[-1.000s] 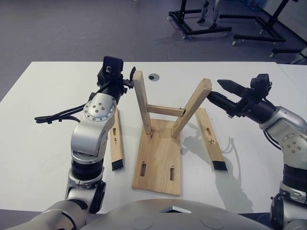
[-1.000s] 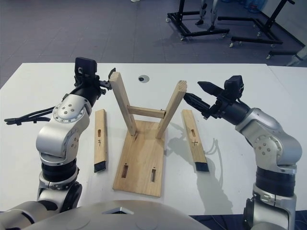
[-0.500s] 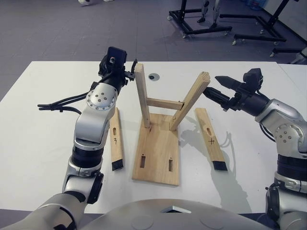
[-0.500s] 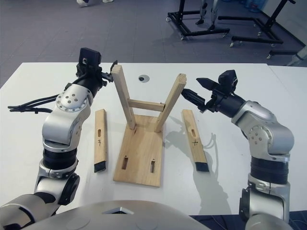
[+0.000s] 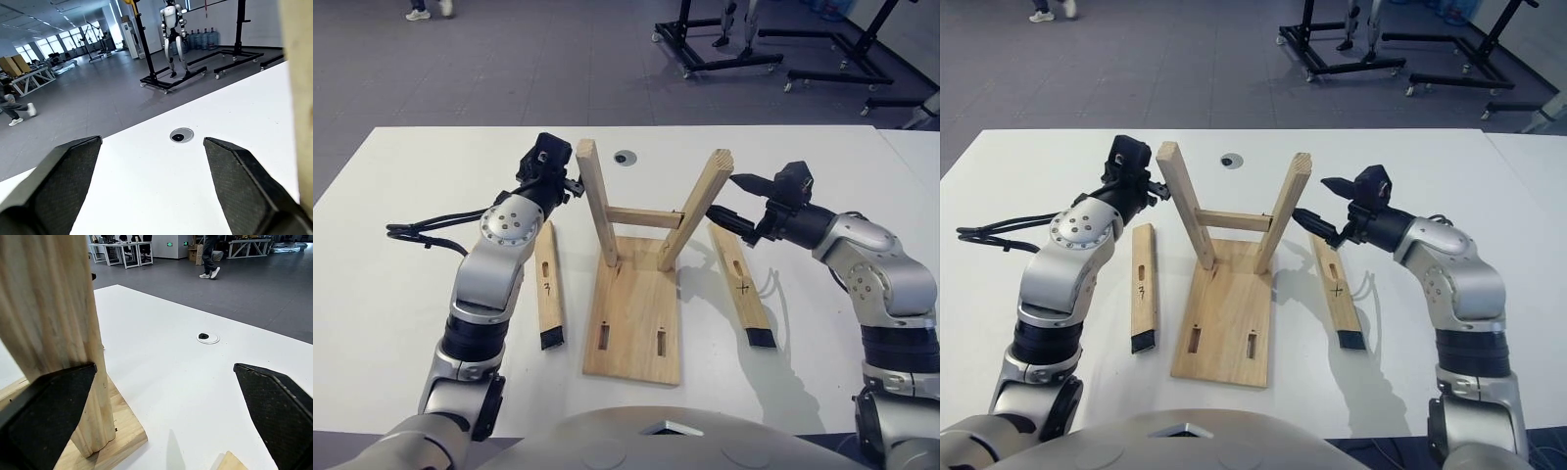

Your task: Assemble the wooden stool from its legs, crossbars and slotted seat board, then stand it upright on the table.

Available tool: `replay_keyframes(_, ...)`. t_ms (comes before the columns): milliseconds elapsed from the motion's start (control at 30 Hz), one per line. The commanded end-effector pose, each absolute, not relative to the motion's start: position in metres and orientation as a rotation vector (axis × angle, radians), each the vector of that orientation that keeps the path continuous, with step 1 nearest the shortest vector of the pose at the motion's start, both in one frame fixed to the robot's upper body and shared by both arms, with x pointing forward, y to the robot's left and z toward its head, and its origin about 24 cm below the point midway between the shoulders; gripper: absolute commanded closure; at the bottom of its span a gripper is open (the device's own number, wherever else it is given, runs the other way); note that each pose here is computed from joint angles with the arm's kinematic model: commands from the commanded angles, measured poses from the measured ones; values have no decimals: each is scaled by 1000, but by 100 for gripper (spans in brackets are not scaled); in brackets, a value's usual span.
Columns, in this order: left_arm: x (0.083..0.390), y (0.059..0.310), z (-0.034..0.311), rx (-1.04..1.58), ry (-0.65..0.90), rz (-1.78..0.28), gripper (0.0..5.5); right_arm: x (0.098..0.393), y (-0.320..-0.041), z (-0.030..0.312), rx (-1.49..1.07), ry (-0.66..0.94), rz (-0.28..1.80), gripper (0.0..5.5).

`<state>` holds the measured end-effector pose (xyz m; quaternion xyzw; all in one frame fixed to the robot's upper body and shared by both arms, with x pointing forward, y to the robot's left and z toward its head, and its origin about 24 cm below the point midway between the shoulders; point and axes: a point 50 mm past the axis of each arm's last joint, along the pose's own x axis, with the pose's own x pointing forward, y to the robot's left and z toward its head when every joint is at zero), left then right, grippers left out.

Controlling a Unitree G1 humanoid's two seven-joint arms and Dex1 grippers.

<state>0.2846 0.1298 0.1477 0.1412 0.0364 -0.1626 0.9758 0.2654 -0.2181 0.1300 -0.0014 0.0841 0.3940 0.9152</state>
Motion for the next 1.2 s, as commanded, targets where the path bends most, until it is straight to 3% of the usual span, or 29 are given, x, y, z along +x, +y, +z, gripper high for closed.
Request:
replay_keyframes(33, 285, 160, 148, 263, 71, -227, 168, 266, -233, 132, -16, 132, 699, 33)
replay_keyframes(267, 281, 207, 158, 205, 23, -62, 168, 271, -254, 126, -1, 64, 406, 33)
replay_keyframes(367, 268, 237, 141, 223, 103, 26, 168, 270, -261, 126, 50, 19, 286, 33)
replay_keyframes(467, 246, 265, 103, 217, 253, 92, 168, 270, -258, 123, 72, 14, 244, 33)
replay_keyframes(600, 224, 263, 68, 165, 369, 50, 168, 270, -245, 123, 97, 11, 272, 33)
replay_keyframes(767, 213, 257, 53, 139, 426, 4, 168, 267, -237, 123, 117, 16, 290, 33)
replay_keyframes(1000, 208, 277, 11, 165, 584, 15, 168, 274, -238, 130, 126, -3, 284, 33)
replay_keyframes(1200, 203, 270, -3, 97, 632, -40, 259, 278, -238, 140, 124, -35, 289, 33)
